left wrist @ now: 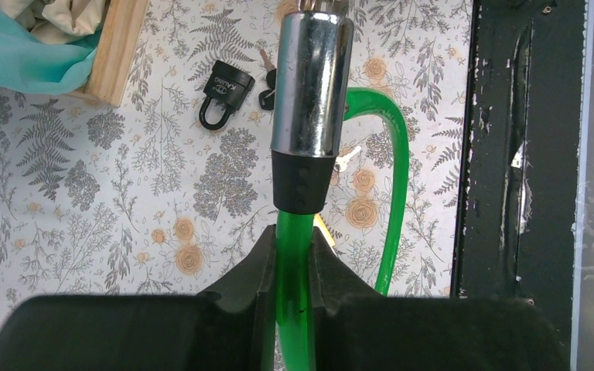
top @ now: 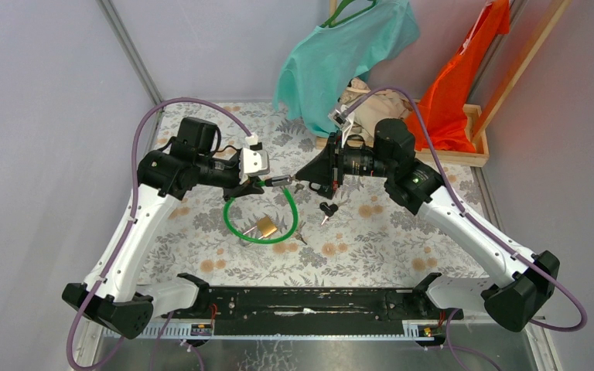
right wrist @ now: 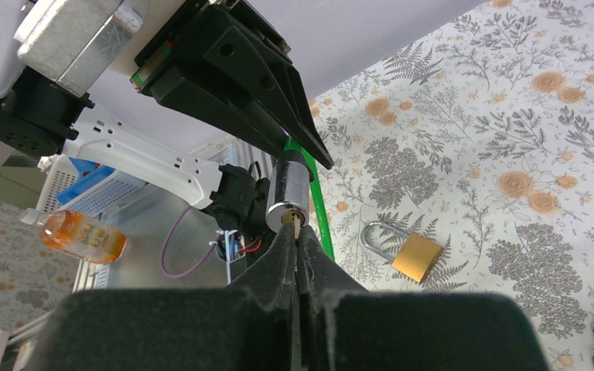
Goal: Unlock with the key
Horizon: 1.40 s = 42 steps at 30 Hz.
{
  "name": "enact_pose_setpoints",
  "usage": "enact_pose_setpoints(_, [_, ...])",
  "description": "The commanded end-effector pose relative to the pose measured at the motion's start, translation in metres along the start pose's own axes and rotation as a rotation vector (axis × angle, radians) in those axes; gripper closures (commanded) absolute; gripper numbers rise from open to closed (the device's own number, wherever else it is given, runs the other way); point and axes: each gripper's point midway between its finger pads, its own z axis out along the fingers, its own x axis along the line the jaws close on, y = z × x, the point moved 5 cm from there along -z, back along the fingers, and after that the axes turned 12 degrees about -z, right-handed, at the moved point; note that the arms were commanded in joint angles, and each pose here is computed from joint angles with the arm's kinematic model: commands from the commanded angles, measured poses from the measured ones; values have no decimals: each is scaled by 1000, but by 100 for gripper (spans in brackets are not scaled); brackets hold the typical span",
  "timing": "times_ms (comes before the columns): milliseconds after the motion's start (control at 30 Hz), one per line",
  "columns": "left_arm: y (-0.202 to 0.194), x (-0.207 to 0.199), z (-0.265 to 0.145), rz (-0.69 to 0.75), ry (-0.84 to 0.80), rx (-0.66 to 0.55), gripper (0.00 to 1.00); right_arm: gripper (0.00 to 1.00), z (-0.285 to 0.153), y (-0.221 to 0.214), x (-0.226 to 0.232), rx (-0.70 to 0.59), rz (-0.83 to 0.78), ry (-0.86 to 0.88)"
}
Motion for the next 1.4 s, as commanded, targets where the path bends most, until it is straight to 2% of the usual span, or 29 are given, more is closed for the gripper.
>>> enact_pose_setpoints(0, [30,3,-8,97,38,-113,100,100,8,-3,-3,-24,73,21])
enact_pose_setpoints(167, [38,11,-8,122,111,-170,100,100,9,1,0,-33,175,14])
enact_pose_setpoints(333, [30,14,-2,148,143,-202,100,100,14,-9,-9,57,327,-62])
enact_pose_setpoints(500, [33,22,1,147,180,-226,100,100,14,-17,-14,53,435,-123])
enact_pose_setpoints(633, [41,24,-4,214,229,-265,100,100,12,-16,-19,48,556,-165])
enact_pose_setpoints(867, [48,17,-8,295,225,-292,100,100,8,-9,-19,70,731,-217])
enact_pose_setpoints(1167, [58,14,-6,449,307,-323,100,100,1,-9,-21,84,879,-218])
enact_pose_setpoints(1367, [63,15,-9,590,379,-305,100,100,0,-5,-19,75,915,-199])
